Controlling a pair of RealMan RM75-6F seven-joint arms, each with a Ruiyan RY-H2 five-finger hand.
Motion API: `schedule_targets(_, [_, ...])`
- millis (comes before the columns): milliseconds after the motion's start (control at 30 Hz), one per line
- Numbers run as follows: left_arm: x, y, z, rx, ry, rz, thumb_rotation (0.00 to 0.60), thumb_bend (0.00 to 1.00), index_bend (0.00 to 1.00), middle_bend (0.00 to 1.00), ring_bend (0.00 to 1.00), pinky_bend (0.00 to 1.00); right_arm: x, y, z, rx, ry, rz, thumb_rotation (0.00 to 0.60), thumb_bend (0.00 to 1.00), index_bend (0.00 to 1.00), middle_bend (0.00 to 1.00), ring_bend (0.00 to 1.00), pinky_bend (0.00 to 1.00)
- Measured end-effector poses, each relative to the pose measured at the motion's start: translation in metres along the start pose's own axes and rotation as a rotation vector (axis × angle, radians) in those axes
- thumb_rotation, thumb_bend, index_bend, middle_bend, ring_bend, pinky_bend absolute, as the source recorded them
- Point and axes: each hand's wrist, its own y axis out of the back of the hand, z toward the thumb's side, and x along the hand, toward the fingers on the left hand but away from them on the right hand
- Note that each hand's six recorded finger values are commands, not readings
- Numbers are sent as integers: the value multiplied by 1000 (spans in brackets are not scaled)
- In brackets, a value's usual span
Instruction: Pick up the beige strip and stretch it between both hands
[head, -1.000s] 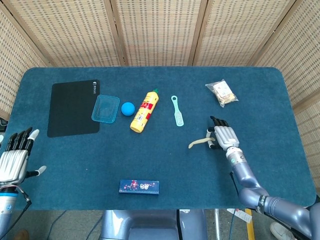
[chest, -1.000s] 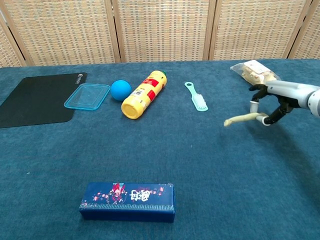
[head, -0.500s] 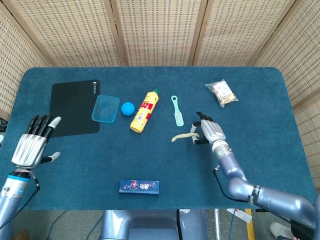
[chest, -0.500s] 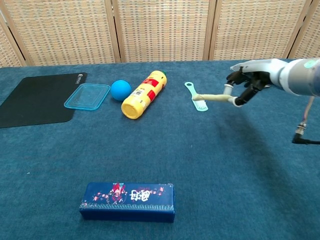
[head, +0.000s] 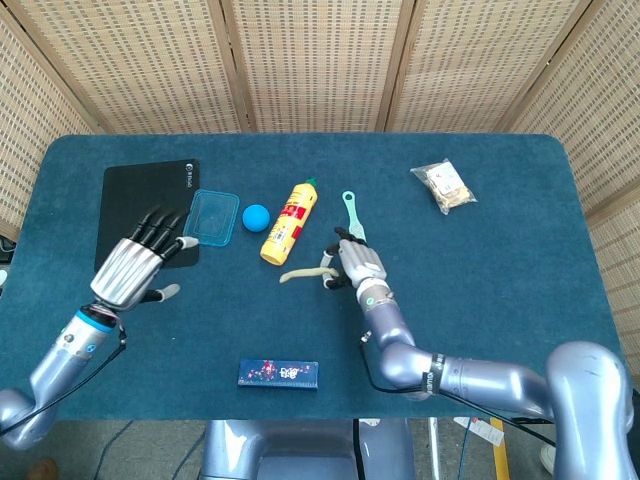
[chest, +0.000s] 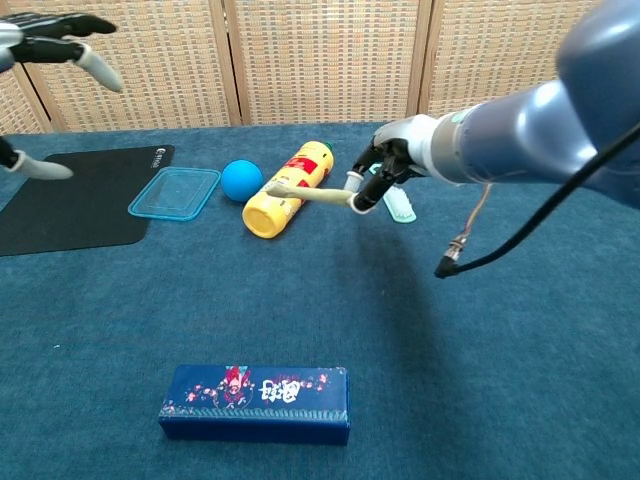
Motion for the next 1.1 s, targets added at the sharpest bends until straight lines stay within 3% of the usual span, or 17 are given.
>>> schedule_targets(267, [33,-14,41,6,-130,5,600,0,433,0,0,0,-3,-8,13,-36,-13,0,600,606,728,34,0,0])
schedule_targets(633, [60,-45,78,12,-198,4,600,2,467,0,0,0,0,-4,6,-65,-22,7,600,607,730,36,0,0])
schedule_targets(1100, [85,-56,106,34,-237,42,600,180,491,0,0,0,6,-2,-4,-48,-17,16,600,606,731,41,0,0])
